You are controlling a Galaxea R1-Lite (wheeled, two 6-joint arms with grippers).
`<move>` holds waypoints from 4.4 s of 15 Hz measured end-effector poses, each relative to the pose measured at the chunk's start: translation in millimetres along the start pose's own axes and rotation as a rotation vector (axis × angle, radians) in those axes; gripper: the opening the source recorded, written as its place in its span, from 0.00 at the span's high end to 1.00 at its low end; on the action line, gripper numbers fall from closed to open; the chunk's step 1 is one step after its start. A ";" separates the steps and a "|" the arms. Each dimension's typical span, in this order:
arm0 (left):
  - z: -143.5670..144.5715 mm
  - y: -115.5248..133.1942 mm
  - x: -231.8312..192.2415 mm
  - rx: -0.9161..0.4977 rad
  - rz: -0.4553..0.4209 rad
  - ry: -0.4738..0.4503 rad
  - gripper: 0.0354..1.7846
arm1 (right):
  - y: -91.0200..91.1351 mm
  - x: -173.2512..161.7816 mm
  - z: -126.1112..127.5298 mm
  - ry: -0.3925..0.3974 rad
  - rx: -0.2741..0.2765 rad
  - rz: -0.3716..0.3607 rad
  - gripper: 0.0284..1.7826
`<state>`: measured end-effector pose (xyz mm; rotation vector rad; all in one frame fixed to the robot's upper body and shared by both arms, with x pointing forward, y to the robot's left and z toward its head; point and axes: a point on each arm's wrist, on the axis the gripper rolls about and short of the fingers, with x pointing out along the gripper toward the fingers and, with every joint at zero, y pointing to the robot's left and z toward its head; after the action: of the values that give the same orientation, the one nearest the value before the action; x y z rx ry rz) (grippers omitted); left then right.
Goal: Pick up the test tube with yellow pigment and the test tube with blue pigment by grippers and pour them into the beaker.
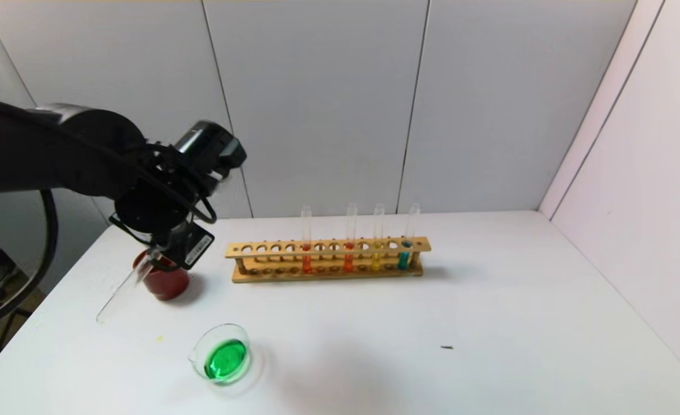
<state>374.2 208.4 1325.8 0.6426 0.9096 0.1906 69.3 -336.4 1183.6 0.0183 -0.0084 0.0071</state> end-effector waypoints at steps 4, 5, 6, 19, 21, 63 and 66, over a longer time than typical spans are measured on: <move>0.2 33.9 -8.8 -0.233 -0.002 -0.090 0.83 | 0.0 0.0 0.0 0.000 0.000 0.000 0.02; -0.9 42.9 -9.6 -0.289 -0.010 -0.104 0.83 | 0.0 0.0 0.0 0.000 0.000 0.000 0.02; -2.3 52.5 -9.4 -0.343 -0.013 -0.117 0.83 | 0.0 0.0 0.0 0.000 0.000 0.000 0.02; 13.1 110.0 60.3 -0.746 0.012 -0.319 0.83 | 0.0 0.0 0.0 0.000 0.000 -0.001 0.02; 14.4 101.4 78.2 -0.752 0.015 -0.331 0.83 | 0.0 0.0 0.0 0.000 0.000 0.000 0.02; -21.8 67.0 96.7 -0.638 0.045 -0.441 0.02 | 0.0 0.0 0.0 0.000 0.000 0.000 0.02; -31.9 83.2 61.1 -0.642 0.045 -0.487 0.02 | 0.0 0.0 0.0 0.000 0.000 0.000 0.02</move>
<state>395.8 314.1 1319.8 0.0955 0.3255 0.3312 69.3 -336.4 1183.6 0.0183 -0.0084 0.0071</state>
